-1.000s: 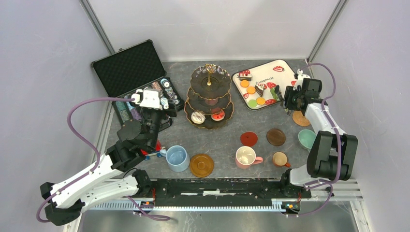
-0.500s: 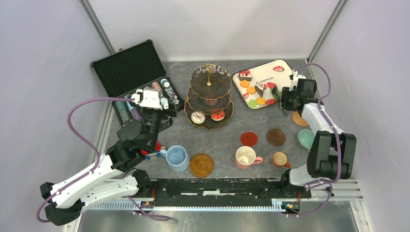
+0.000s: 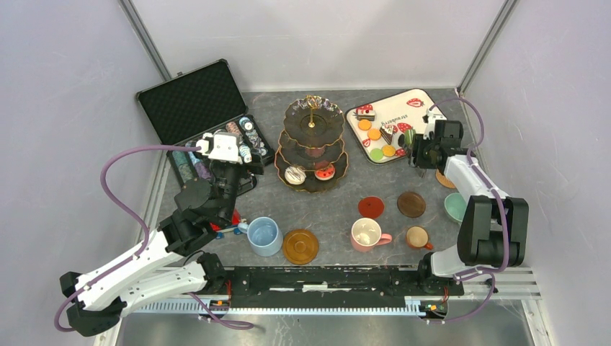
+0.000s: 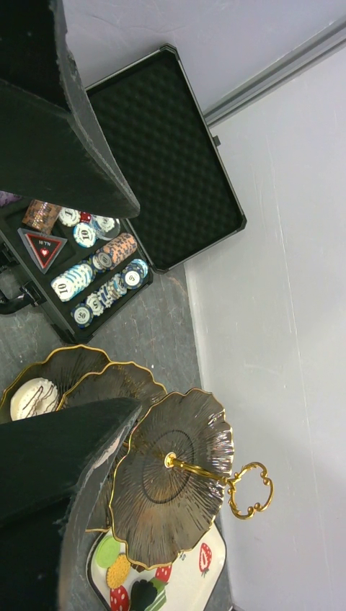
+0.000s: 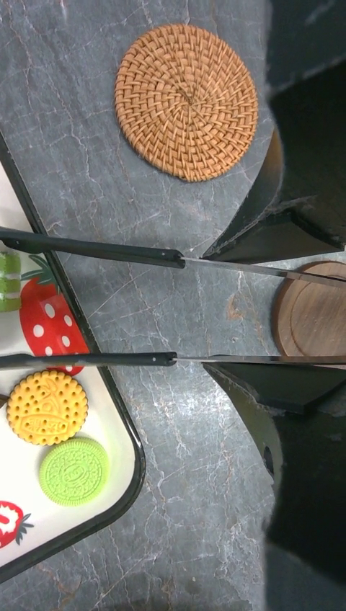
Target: Serve the afternoon tea
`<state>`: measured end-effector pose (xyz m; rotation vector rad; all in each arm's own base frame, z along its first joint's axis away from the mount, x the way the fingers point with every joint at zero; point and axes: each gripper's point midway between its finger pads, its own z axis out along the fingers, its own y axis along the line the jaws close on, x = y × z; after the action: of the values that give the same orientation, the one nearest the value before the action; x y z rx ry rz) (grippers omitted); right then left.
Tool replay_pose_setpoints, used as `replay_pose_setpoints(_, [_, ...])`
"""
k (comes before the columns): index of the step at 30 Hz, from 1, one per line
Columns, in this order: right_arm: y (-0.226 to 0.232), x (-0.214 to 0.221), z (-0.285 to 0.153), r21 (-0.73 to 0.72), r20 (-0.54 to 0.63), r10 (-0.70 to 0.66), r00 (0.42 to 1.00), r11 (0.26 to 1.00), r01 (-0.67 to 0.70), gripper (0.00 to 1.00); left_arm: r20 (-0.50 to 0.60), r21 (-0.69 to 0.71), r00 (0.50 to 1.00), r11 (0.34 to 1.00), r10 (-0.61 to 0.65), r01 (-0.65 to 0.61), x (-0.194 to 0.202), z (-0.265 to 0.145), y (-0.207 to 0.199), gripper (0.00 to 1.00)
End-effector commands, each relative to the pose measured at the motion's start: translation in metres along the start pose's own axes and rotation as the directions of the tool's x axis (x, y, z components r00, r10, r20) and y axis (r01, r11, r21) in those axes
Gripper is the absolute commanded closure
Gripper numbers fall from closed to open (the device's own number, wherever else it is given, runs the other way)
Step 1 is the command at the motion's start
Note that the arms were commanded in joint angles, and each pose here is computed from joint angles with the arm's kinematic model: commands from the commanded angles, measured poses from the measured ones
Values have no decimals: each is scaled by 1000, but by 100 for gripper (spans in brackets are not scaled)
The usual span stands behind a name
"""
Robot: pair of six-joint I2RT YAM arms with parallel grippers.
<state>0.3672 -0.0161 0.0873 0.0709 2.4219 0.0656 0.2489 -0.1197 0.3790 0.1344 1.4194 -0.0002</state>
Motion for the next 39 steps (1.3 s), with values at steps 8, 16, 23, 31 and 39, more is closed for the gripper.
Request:
replay_pose_setpoints(8, [-19, -49, -18, 89, 111, -15, 994, 996, 5, 50, 20, -7, 998, 998, -56, 56, -9, 0, 2, 0])
replay_pose_setpoints(16, [-34, -46, -15, 163, 92, -24, 995, 987, 9, 51, 19, -6, 998, 998, -57, 58, -9, 0, 2, 0])
replay_pose_setpoints(23, [-30, -34, -4, 141, 60, -19, 998, 990, 10, 52, 19, -6, 998, 998, -58, 58, -9, 0, 2, 0])
replay_pose_setpoints(31, [-9, -29, 1, 86, 51, -46, 998, 995, 42, 53, 20, -6, 998, 998, -58, 58, -9, 0, 2, 0])
replay_pose_setpoints(39, [10, -25, 6, 58, 37, -81, 996, 995, 79, 53, 21, -6, 998, 998, -59, 60, -10, 0, 3, 0])
